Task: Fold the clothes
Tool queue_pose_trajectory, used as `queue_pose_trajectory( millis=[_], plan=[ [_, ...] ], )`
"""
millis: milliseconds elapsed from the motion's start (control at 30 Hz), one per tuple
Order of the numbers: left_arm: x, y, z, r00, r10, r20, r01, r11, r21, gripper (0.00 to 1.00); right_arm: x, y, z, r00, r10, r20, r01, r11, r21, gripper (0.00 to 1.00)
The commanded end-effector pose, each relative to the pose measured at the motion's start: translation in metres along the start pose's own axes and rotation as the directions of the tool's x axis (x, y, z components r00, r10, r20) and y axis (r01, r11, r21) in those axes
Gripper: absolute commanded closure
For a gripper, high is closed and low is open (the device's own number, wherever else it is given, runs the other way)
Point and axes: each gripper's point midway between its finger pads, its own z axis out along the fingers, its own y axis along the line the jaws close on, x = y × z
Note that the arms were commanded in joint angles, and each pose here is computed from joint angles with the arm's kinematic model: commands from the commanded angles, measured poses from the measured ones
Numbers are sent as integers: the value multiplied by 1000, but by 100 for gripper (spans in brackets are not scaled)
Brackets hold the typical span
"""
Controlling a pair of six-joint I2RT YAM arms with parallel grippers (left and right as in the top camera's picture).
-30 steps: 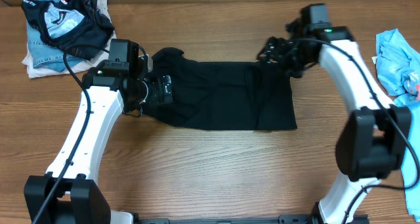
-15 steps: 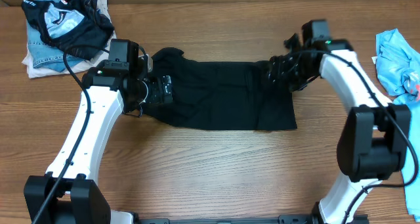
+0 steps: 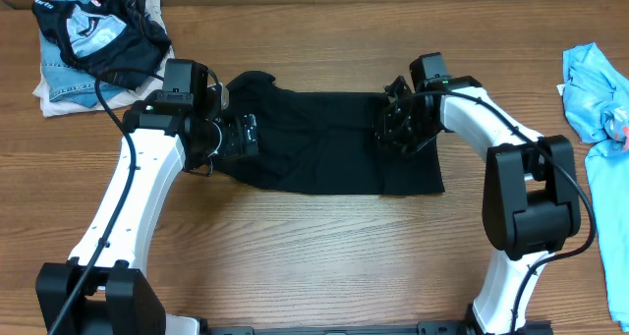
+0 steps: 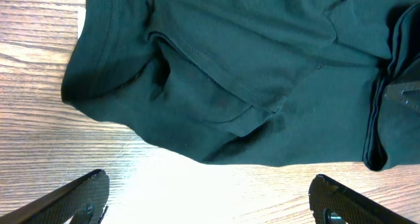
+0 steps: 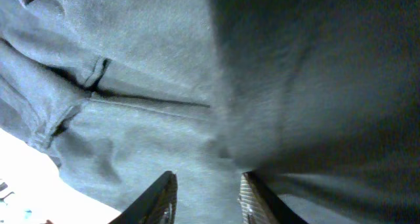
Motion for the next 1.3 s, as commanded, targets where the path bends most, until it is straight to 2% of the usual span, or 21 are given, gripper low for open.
queue_pose_trajectory(
  millis=[0,133,233,267,367,400,433,500,533,600,833,967,1267],
  plan=[
    [0,-3,0,1000,26,-2,-26,1000,9,0,-5,17,-3,1000,-7,4,7,999,-51,66],
    [-1,-3,0,1000,26,-1,-26,1000,9,0,-5,25,-5,1000,-11,-4,10,996,-90,66],
    [-1,-3,0,1000,26,-2,-26,1000,9,0,-5,27,-12,1000,-11,5,11,996,-91,73],
    [-1,-3,0,1000,26,-2,-26,1000,8,0,-8,30,-28,1000,-7,25,9,996,-92,76],
    [-1,-3,0,1000,26,-2,-26,1000,9,0,-18,34,-63,995,-8,97,15,997,-76,74],
    [-1,-3,0,1000,26,-2,-26,1000,9,0,-21,32,-76,992,-6,127,13,998,-55,68],
    [-1,-3,0,1000,26,-2,-26,1000,9,0,-25,27,-91,987,-3,162,7,1000,-21,55],
    [-1,-3,0,1000,26,-2,-26,1000,9,0,-31,14,-117,975,9,223,-20,999,47,16],
    [-1,-3,0,1000,26,-2,-26,1000,9,0,-34,4,-130,968,21,252,-44,995,86,9],
    [0,-3,0,1000,26,-2,-26,1000,9,0,-37,-18,-148,956,38,293,-85,985,151,2],
    [-1,-3,0,1000,26,-1,-26,1000,9,0,-39,-83,-160,962,5,271,-63,976,208,0],
    [1,-2,0,1000,24,-9,-24,1000,7,0,-38,-86,-145,974,-40,224,20,996,92,0],
    [4,-1,0,1000,21,-20,-21,1000,4,0,-31,-96,-97,993,-21,112,29,997,-69,0]
  ],
)
